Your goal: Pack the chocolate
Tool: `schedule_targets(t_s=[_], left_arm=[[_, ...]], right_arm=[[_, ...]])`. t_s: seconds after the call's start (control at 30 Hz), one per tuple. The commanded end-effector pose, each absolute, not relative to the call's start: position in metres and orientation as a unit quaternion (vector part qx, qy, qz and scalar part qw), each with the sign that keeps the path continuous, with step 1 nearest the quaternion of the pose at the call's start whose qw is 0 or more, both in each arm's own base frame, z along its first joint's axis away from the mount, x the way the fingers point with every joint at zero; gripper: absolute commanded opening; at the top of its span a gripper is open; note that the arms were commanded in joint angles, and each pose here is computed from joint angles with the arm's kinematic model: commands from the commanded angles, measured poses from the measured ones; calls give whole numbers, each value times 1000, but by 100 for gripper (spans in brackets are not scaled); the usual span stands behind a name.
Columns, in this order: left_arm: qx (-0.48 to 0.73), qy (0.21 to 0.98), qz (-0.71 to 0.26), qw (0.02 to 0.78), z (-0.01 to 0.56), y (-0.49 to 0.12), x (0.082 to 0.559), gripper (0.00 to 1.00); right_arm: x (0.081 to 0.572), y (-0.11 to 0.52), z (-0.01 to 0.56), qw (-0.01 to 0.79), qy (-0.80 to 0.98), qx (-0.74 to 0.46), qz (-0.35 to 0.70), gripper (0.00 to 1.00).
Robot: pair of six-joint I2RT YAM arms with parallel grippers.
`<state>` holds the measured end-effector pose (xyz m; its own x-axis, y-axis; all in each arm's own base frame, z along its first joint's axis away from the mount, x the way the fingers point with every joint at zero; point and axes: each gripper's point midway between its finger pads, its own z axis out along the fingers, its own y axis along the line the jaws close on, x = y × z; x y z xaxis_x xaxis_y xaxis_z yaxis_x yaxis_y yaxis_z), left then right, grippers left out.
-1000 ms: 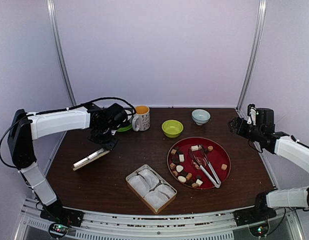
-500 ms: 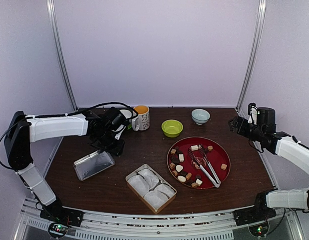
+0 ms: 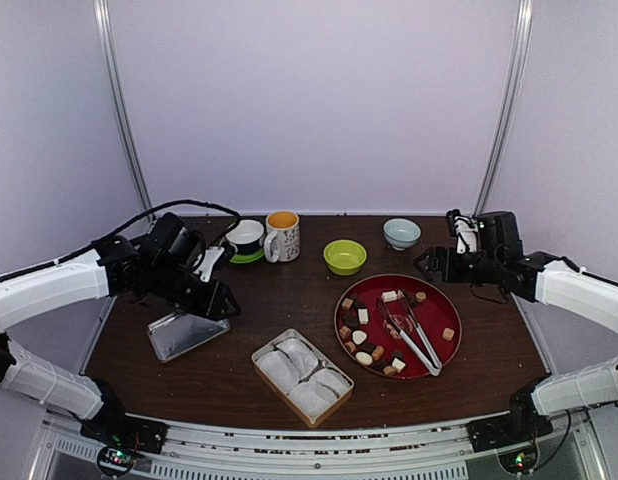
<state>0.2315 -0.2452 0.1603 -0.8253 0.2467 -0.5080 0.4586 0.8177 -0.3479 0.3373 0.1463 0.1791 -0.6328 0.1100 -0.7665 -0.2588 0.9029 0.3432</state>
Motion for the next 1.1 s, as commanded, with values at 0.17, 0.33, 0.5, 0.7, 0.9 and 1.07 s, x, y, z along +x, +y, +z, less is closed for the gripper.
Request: schedule_targets(t_s=[0.17, 0.33, 0.5, 0.7, 0.9, 1.07], left_arm=[[184, 912, -348, 118, 128, -285, 161, 31], [200, 916, -340, 75, 107, -296, 140, 11], [212, 918, -334, 38, 93, -295, 117, 0], [209, 926, -314, 24, 74, -299, 119, 0], [213, 931, -291, 52, 62, -314, 143, 0], [197, 938, -273, 76, 55, -327, 173, 0]], right_arm=[[267, 252, 144, 343, 881, -177, 272, 92], [217, 299, 124, 288, 878, -264, 277, 62], [188, 316, 106, 249, 882, -304, 259, 0], [177, 327, 92, 231, 887, -315, 246, 0], [175, 338, 71, 212, 896, -318, 226, 0], [179, 337, 49, 189, 915, -294, 201, 0]])
